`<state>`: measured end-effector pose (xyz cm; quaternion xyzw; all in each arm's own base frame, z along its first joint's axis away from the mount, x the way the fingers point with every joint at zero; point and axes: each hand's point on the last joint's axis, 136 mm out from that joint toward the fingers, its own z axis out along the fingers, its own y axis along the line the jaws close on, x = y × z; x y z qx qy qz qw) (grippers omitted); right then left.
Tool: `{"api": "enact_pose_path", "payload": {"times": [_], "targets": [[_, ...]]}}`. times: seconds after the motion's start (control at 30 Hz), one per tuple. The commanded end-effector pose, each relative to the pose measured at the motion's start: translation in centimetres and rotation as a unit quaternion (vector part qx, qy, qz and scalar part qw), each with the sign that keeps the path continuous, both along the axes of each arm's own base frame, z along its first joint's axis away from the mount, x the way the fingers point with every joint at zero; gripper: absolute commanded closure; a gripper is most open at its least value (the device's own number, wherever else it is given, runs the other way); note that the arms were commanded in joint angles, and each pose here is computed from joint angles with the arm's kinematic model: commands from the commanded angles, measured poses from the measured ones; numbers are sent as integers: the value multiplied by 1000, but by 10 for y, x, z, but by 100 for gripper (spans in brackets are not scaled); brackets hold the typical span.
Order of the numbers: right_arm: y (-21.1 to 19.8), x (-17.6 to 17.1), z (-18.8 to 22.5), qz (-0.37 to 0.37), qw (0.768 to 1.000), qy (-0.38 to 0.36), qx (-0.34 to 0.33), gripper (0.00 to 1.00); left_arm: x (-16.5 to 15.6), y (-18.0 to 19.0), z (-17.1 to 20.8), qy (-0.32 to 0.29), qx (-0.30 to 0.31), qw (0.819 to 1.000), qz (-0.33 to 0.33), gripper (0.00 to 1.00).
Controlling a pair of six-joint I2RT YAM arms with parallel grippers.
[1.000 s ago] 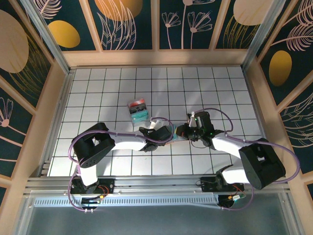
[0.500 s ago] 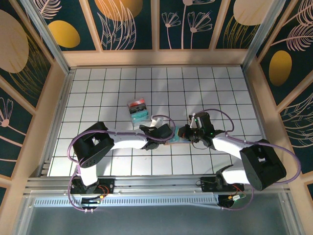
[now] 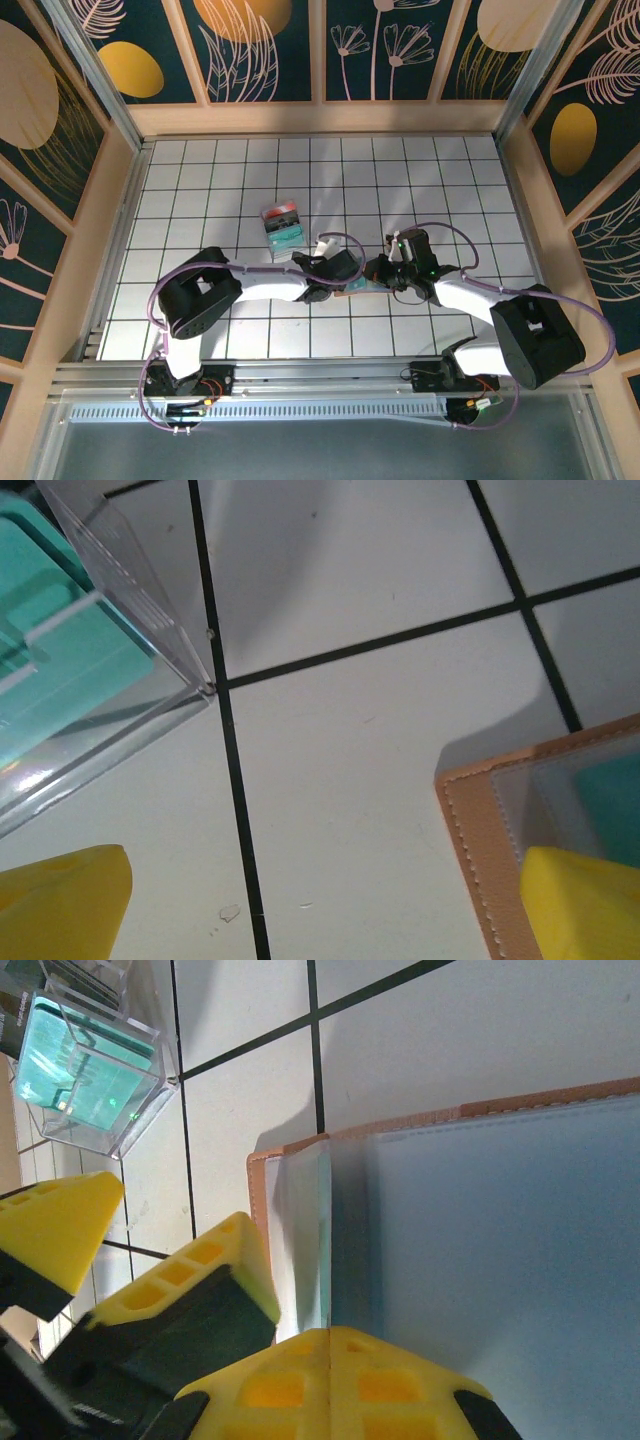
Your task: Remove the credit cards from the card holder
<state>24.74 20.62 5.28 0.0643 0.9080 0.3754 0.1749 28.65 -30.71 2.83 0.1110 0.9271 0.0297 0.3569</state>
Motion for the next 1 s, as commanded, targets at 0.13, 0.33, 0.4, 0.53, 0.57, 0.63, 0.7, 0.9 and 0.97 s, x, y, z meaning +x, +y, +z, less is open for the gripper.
{"api": "enact_pose_path", "payload": {"times": [0.13, 0.33, 0.4, 0.53, 0.57, 0.63, 0.7, 0.9, 0.97], "targets": [[10, 7, 19, 10, 999, -26, 36, 96, -6, 8, -26, 29, 28, 999, -6, 1], [20, 7, 25, 23, 997, -29, 70, 90, -7, 9, -26, 30, 33, 999, -9, 1], [21, 7, 22, 24, 997, -25, 71, 89, -7, 9, -26, 30, 33, 999, -9, 1], [22, 8, 18, 25, 997, -20, 71, 86, -8, 9, -27, 32, 33, 999, -10, 1], [22, 8, 17, 25, 997, -19, 70, 86, -8, 9, -28, 32, 33, 999, -10, 1], [22, 9, 16, 24, 997, -19, 69, 85, -8, 9, -27, 32, 32, 999, -10, 1], [22, 10, 16, 23, 997, -19, 69, 86, -8, 10, -27, 32, 34, 999, -9, 1], [19, 11, 20, 18, 997, -26, 67, 91, -9, 13, -28, 33, 35, 999, -5, 1], [17, 11, 22, 17, 997, -30, 64, 92, -10, 12, -28, 35, 27, 999, -6, 1]]}}
